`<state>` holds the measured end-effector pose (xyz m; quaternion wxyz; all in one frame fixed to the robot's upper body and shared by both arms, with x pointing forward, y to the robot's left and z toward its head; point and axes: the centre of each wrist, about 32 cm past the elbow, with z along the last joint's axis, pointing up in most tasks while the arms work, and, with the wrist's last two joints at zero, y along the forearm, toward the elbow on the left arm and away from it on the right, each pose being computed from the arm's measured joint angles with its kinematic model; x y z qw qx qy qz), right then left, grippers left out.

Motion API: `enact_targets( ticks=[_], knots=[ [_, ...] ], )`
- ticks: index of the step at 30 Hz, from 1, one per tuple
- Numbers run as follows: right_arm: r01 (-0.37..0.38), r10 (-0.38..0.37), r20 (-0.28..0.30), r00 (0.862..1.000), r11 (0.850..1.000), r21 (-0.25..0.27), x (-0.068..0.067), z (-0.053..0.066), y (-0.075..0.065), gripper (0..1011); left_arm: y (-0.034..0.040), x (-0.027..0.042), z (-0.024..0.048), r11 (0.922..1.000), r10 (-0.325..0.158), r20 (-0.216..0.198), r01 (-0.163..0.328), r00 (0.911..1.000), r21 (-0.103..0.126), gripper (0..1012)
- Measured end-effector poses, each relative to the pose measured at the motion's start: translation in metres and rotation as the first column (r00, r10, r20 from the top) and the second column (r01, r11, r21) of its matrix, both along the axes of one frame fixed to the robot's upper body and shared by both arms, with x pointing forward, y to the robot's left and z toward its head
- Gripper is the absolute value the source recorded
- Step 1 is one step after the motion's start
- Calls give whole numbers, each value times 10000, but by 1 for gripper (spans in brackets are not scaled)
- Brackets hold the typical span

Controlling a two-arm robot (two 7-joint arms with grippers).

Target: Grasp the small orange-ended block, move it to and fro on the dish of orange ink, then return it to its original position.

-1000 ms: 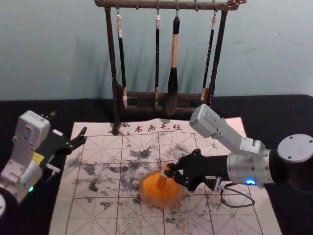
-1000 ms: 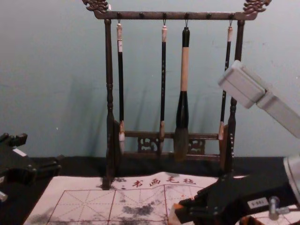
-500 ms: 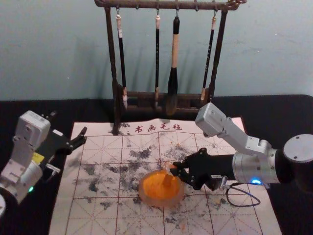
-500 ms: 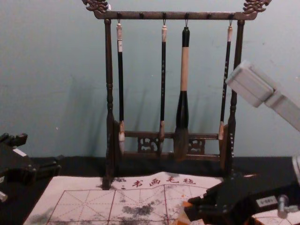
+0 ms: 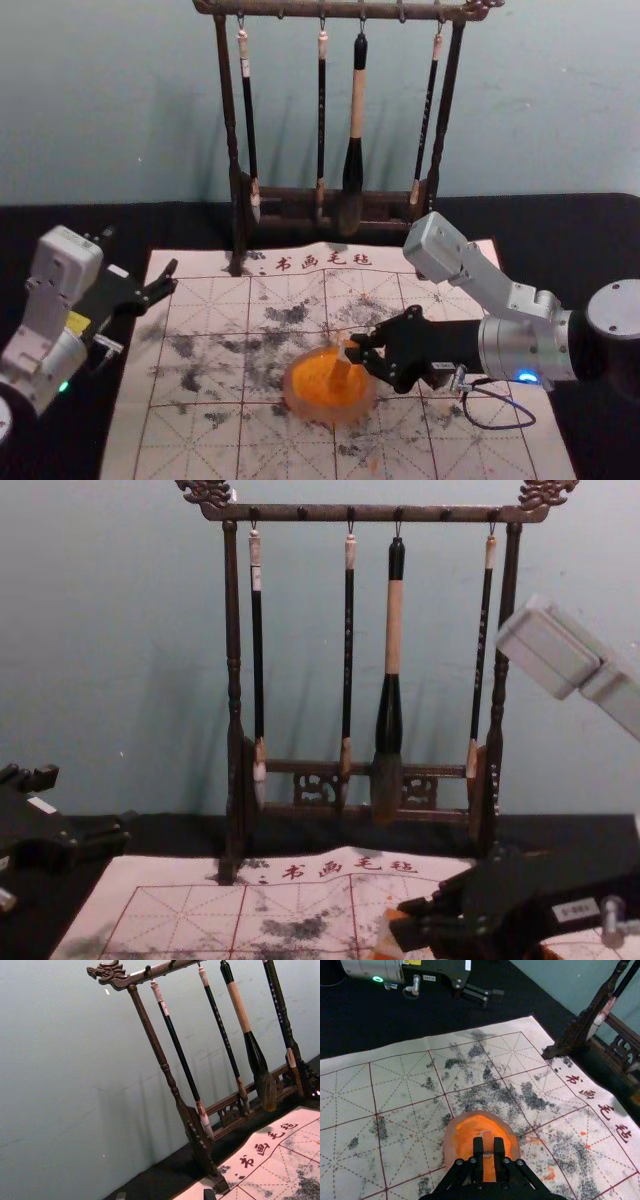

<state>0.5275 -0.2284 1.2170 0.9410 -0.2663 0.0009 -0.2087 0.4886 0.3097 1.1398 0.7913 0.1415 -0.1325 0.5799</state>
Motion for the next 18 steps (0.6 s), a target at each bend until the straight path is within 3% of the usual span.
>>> enact_targets(
  ticks=[10,18],
  knots=[
    [52,-52,107,9999,10000,23,-5,31,-17,98,0,0,0,10000,0,0,0,10000,0,1001],
    [425,-431,411,9982,9990,166,-94,134,-180,98,0,0,0,10000,0,-1,0,10000,0,1001]
  ],
)
